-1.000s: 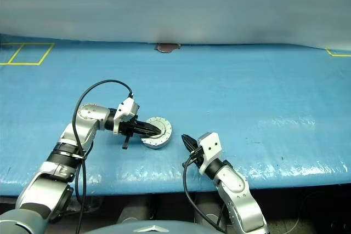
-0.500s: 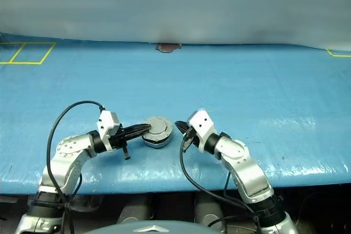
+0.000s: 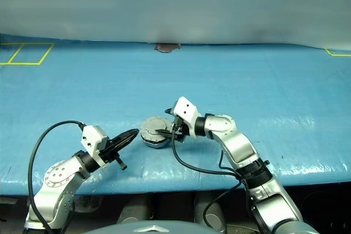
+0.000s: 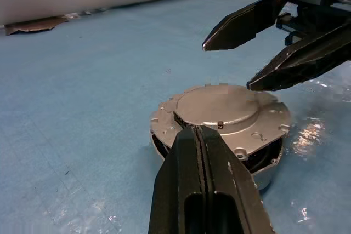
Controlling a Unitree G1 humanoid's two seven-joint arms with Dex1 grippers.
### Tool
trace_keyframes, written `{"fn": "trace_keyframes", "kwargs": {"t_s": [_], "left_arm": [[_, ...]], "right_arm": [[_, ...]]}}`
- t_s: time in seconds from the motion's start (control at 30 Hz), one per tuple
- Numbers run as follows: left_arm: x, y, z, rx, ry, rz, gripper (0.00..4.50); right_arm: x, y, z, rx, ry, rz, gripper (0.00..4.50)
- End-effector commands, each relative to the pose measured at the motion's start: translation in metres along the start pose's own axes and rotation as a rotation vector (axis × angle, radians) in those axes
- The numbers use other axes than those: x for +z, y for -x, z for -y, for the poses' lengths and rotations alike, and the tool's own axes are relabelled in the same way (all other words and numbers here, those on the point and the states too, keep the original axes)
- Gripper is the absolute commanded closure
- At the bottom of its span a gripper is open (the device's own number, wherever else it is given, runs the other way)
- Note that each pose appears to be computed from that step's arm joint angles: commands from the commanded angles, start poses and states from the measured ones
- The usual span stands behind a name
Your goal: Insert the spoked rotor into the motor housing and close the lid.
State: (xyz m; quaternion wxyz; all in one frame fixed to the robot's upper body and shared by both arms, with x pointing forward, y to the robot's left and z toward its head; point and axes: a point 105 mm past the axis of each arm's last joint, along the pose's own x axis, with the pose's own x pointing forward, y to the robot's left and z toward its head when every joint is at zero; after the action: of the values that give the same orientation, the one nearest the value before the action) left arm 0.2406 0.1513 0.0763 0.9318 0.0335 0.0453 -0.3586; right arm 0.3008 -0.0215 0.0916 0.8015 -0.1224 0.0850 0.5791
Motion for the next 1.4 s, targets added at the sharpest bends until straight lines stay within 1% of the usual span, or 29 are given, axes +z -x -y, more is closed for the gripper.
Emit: {"fn": "trace_keyframes", "kwargs": {"t_s": [0.03, 0.23, 0.5, 0.53, 0.57, 0.63, 0.67, 1.07, 1.4], "left_arm": [[0.016, 0.003, 0.005, 0.001, -0.044, 0.068, 4.5], [0.006, 0.006, 0.011, 0.016, -0.013, 0.073, 4.5], [-0.002, 0.008, 0.016, 0.03, 0.011, 0.064, 4.5], [-0.002, 0.009, 0.016, 0.033, 0.013, 0.065, 4.5], [-0.003, 0.009, 0.016, 0.035, 0.014, 0.066, 4.5], [-0.003, 0.009, 0.015, 0.042, 0.007, 0.066, 4.5], [-0.003, 0.009, 0.015, 0.043, 0.006, 0.066, 4.5], [-0.002, 0.007, 0.014, 0.044, 0.006, 0.078, 4.5], [-0.001, 0.007, 0.013, 0.046, 0.009, 0.076, 4.5]], "right_arm": [[0.007, -0.009, 0.0, 0.049, 0.026, 0.021, 0.04], [0.002, -0.022, -0.002, 0.097, 0.009, 0.0, 0.04], [-0.003, -0.024, -0.005, 0.115, 0.024, -0.019, 0.04], [-0.003, -0.024, -0.006, 0.114, 0.026, -0.019, 0.42], [-0.003, -0.024, -0.007, 0.114, 0.028, -0.018, 0.62], [-0.002, -0.024, -0.009, 0.119, 0.025, -0.014, 1.29], [-0.002, -0.024, -0.01, 0.12, 0.024, -0.011, 1.46], [0.004, -0.029, -0.015, 0.101, 0.038, 0.009, 1.46], [-0.003, -0.032, -0.015, 0.104, 0.049, -0.042, 1.46]]}}
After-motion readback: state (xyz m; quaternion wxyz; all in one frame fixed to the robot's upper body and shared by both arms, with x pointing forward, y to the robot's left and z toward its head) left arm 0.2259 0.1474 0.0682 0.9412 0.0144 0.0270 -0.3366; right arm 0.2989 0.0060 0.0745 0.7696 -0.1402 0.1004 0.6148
